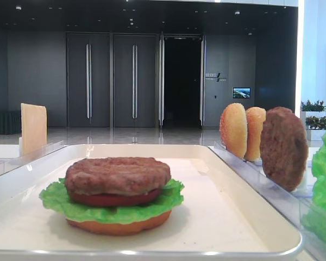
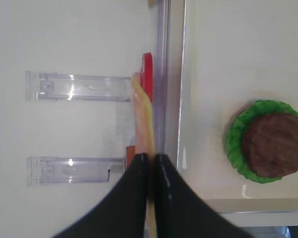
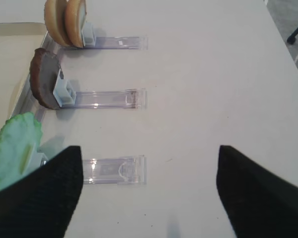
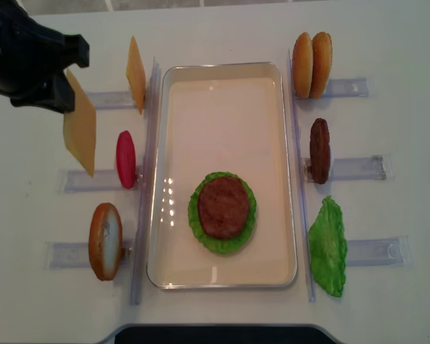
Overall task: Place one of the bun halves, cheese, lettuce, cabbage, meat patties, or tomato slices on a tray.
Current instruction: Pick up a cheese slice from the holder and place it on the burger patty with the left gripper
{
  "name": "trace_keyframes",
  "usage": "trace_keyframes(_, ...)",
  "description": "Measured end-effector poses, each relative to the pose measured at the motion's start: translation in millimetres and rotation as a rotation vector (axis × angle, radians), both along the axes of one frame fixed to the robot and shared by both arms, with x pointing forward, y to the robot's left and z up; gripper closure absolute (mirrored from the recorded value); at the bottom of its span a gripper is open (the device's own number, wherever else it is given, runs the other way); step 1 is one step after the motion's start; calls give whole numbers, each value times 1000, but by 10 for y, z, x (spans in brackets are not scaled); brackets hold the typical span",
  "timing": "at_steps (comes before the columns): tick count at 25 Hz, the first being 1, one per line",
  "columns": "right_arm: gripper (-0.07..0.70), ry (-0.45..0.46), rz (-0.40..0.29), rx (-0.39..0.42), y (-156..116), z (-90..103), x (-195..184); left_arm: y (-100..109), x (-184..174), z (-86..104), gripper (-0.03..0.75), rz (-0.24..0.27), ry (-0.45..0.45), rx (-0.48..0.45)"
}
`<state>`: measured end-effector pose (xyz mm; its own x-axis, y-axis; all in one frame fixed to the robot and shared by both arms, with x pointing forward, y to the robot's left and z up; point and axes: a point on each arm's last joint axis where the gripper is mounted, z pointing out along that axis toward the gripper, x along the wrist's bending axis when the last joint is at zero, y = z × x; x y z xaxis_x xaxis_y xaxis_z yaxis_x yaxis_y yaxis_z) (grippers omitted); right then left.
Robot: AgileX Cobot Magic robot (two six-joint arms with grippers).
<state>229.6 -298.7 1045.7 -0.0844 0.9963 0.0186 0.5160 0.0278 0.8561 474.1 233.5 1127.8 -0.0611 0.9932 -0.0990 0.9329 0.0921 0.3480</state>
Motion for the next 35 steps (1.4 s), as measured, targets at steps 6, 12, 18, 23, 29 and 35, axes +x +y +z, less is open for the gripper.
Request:
trace_keyframes(6, 76, 0, 0, 0, 0, 0, 0, 15, -51, -83, 700, 0, 26, 7)
trace_keyframes(12, 76, 0, 0, 0, 0, 0, 0, -50, -94, -243, 700, -20, 85, -59)
trace_keyframes(18, 76, 0, 0, 0, 0, 0, 0, -279, -88, -361, 700, -136, 48, -293)
trace_keyframes(23, 76, 0, 0, 0, 0, 0, 0, -435, -139, -542, 700, -219, 41, -478)
trace_keyframes(29, 76, 0, 0, 0, 0, 0, 0, -571, -234, -748, 700, -280, 23, -690)
trace_keyframes(35, 76, 0, 0, 0, 0, 0, 0, -662, -205, -950, 700, -278, 17, -824)
